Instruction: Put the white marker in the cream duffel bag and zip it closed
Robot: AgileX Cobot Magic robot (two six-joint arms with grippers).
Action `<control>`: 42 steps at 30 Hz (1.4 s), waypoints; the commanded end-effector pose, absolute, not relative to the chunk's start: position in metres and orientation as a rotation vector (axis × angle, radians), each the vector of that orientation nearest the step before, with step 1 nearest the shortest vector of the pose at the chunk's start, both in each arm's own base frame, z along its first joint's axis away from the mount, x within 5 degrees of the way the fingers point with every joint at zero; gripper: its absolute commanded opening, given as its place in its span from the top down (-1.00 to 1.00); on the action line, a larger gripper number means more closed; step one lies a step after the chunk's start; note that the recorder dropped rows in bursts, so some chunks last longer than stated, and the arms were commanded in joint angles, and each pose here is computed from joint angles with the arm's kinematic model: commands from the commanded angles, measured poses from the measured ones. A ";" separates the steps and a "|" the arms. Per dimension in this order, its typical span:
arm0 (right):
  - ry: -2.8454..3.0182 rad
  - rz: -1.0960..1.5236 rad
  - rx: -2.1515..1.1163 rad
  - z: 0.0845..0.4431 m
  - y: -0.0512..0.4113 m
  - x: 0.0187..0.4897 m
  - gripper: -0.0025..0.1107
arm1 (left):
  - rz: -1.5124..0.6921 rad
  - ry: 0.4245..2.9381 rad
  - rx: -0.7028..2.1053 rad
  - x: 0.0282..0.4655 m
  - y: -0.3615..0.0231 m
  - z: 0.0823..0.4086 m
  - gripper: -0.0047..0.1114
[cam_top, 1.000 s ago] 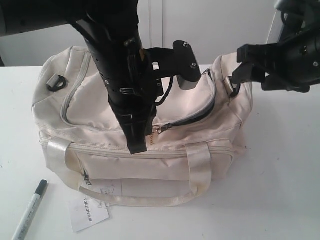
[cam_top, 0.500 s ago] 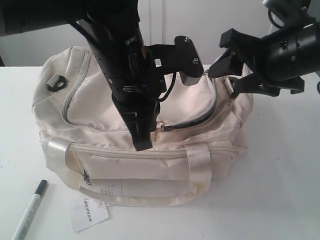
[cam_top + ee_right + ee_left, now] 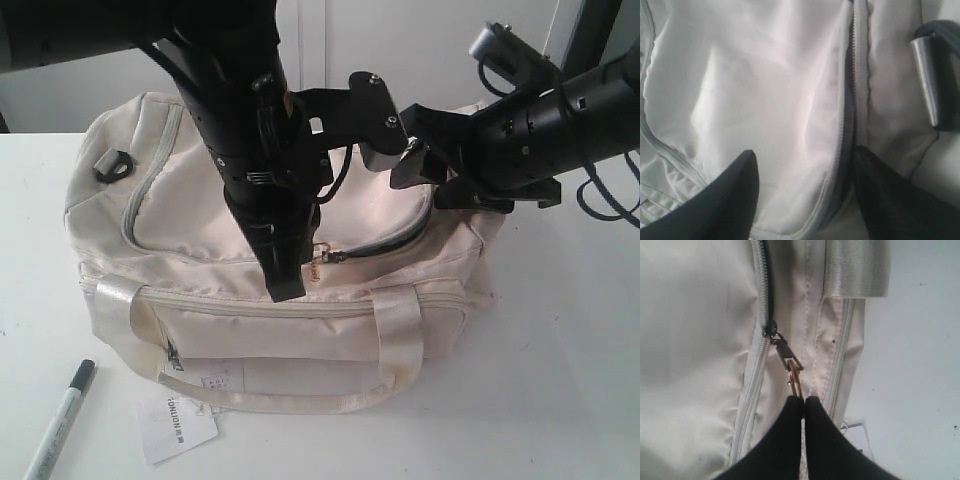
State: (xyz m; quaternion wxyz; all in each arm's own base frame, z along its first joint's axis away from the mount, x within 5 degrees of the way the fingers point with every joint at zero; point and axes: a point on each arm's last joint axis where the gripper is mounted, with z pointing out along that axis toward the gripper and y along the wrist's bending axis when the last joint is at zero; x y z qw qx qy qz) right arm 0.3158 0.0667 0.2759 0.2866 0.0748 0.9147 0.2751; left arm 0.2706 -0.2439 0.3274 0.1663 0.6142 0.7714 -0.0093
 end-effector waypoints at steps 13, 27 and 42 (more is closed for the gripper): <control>2.482 0.696 0.162 0.258 0.068 0.327 0.37 | -0.048 2.186 1.726 0.267 -0.245 0.333 0.92; 2.429 0.636 0.126 0.270 0.064 0.323 0.96 | 0.007 2.183 1.736 0.265 -0.238 0.338 0.92; 2.418 0.615 0.117 0.271 0.063 0.324 0.96 | 0.091 2.311 1.755 0.269 -0.217 0.336 0.92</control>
